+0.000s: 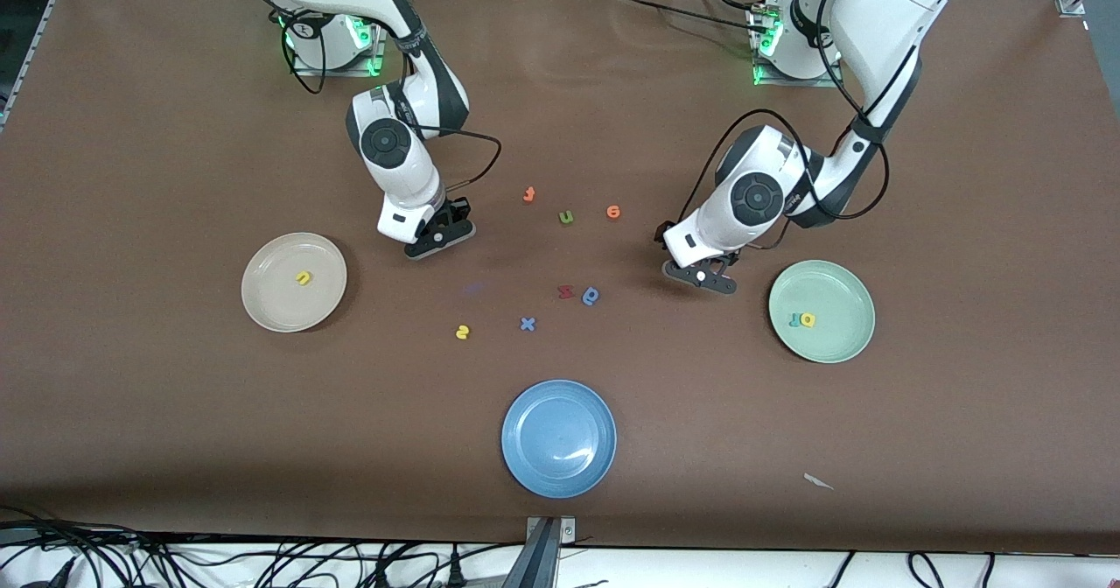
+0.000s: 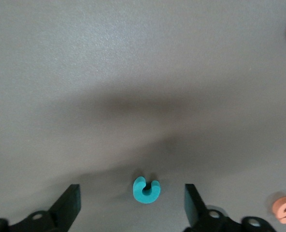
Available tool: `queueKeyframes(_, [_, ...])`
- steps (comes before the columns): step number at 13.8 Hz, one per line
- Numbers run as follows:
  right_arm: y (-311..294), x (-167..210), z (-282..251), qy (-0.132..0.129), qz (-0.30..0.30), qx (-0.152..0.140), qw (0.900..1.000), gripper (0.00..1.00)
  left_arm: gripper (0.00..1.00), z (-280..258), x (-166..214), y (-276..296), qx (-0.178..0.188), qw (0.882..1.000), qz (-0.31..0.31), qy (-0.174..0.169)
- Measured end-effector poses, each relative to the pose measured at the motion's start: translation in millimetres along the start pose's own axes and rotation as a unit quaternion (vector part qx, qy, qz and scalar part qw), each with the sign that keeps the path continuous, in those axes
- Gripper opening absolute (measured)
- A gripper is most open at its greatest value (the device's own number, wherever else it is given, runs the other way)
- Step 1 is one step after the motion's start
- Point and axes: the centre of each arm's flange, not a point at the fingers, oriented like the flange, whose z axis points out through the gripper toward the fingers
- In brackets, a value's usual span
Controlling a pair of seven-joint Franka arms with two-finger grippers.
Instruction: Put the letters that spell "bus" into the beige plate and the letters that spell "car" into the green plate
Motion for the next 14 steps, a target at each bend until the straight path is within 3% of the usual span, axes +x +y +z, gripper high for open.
queueKeyframes(3, [0, 0, 0, 0.0, 0.001, 0.0, 1.0, 0.28, 0.6, 3, -3, 8, 0.019, 1.0, -0.001, 0.002])
queueKeyframes(7, [21, 10, -11, -0.01, 0.009, -0.005, 1.0, 0.28, 0.59, 10, -8, 23, 0.019, 1.0, -0.004, 0.001])
queueKeyframes(10, [107, 26, -56, -0.031, 0.018, -0.013, 0.999, 0.28, 0.59, 17, -9, 23, 0.017, 1.0, -0.005, -0.002])
queueKeyframes(12, [173, 17, -75, -0.04, 0.013, -0.019, 0.999, 0.28, 0.56, 20, -9, 23, 0.016, 1.0, -0.005, -0.004])
queueKeyframes(14, [224, 0, -82, -0.048, 0.016, -0.027, 0.998, 0.28, 0.37, 18, -8, 22, 0.017, 1.0, -0.007, -0.001])
